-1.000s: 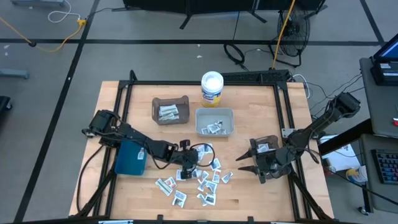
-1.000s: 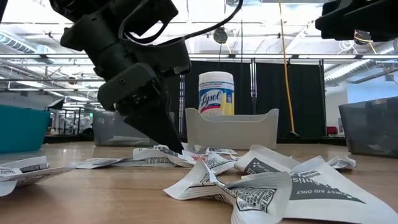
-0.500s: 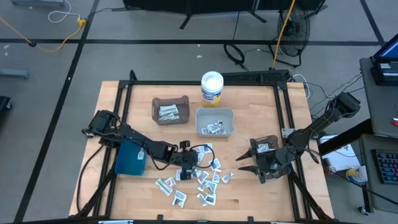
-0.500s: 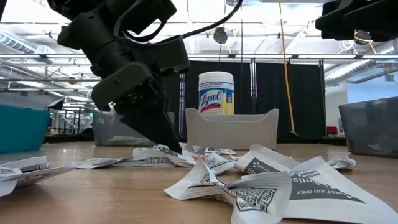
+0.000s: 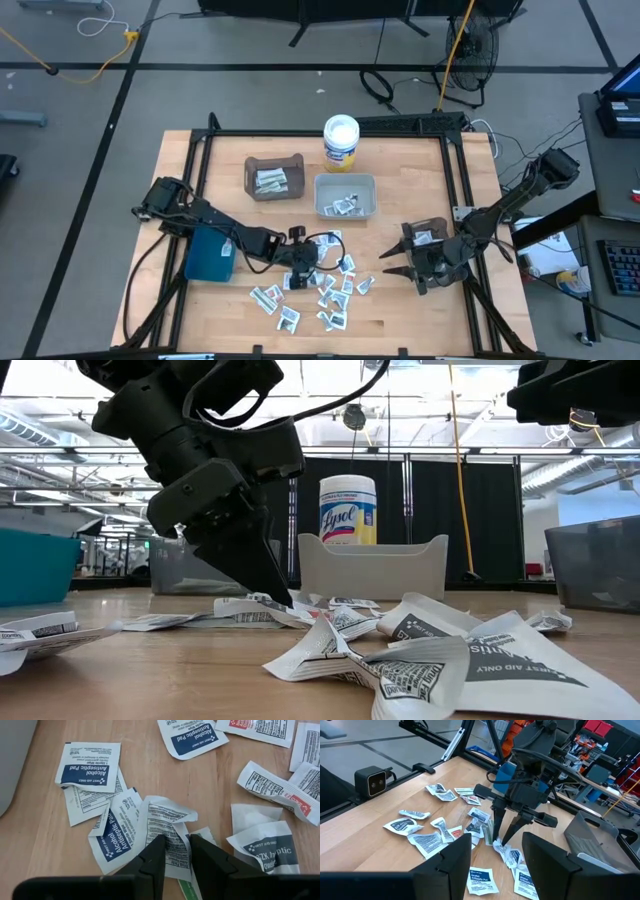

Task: Pick & Place First Aid Supplies
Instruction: Put the gray towelette pack into the gray bin

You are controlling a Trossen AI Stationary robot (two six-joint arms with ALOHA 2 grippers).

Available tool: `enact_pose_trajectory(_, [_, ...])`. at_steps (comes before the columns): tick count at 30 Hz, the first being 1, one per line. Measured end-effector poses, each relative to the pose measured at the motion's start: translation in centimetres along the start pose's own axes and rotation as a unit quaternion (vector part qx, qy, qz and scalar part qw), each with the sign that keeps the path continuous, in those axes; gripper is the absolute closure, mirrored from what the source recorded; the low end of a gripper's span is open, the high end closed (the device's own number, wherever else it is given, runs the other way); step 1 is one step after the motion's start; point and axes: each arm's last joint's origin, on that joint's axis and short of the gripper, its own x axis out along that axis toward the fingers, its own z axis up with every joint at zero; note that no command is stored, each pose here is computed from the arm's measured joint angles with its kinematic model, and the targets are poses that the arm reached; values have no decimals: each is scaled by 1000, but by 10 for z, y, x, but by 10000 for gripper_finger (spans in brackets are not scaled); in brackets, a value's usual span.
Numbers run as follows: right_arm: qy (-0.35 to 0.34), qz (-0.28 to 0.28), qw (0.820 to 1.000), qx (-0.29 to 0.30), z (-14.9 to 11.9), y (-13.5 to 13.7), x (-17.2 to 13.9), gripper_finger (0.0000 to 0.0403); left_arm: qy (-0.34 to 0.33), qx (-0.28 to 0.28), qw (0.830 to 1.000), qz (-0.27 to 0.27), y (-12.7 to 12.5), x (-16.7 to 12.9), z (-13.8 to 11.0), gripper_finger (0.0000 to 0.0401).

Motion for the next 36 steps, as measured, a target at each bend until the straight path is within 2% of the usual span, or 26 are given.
enact_pose_trajectory(11, [0,0,1000,0,0,0,0,232,-19,-5,999,-27,-3,-3,5,309])
enact_pose_trajectory(16, [0,0,1000,0,0,0,0,232,-52,-5,998,-46,-5,-14,15,309])
enact_pose_trajectory(22, [0,0,1000,0,0,0,0,232,-84,22,995,-57,-8,-33,25,309])
enact_pose_trajectory(27, [-1,1,1000,2,0,0,0,232,-62,56,996,-44,-8,-23,18,306])
enact_pose_trajectory(30, [0,1,1000,7,0,0,0,232,-60,57,995,-53,-6,-14,16,283])
enact_pose_trajectory(32, [0,1,1000,9,0,0,0,232,-75,53,994,-56,-3,-12,20,259])
enact_pose_trajectory(36, [0,1,1000,10,0,0,0,232,-61,46,995,-58,4,-4,17,209])
